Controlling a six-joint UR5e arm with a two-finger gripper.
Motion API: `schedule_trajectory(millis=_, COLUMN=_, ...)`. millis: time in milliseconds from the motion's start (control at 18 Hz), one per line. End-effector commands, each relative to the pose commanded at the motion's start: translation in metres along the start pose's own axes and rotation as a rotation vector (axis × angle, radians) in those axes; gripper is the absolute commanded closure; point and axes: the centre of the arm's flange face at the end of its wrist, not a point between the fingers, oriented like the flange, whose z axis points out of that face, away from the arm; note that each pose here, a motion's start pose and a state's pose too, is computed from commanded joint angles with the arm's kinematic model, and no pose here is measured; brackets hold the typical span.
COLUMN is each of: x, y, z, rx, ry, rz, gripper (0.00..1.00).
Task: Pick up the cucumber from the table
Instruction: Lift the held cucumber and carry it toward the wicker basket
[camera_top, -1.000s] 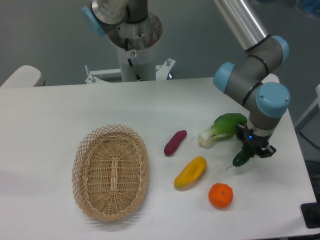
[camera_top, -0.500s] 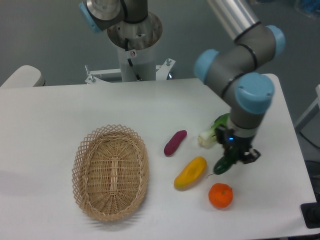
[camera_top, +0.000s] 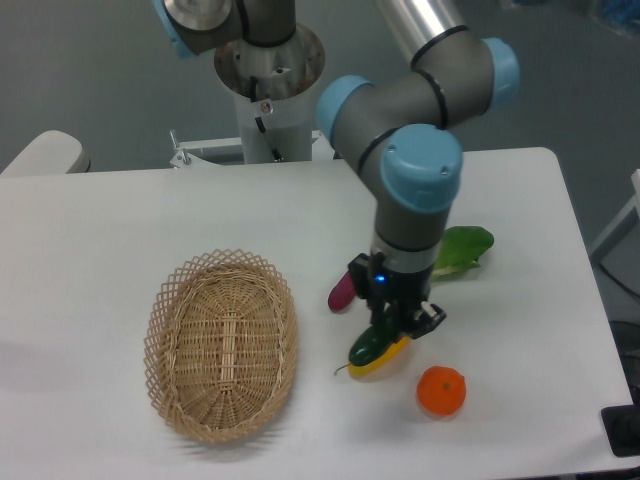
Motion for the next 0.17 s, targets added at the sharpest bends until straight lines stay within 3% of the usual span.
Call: schedule_trajectory(millis=167, x=0.0046, y=-0.0068, z=0.0015, rx=0.001, ry=0.003, rz=-0.004, gripper=0.81)
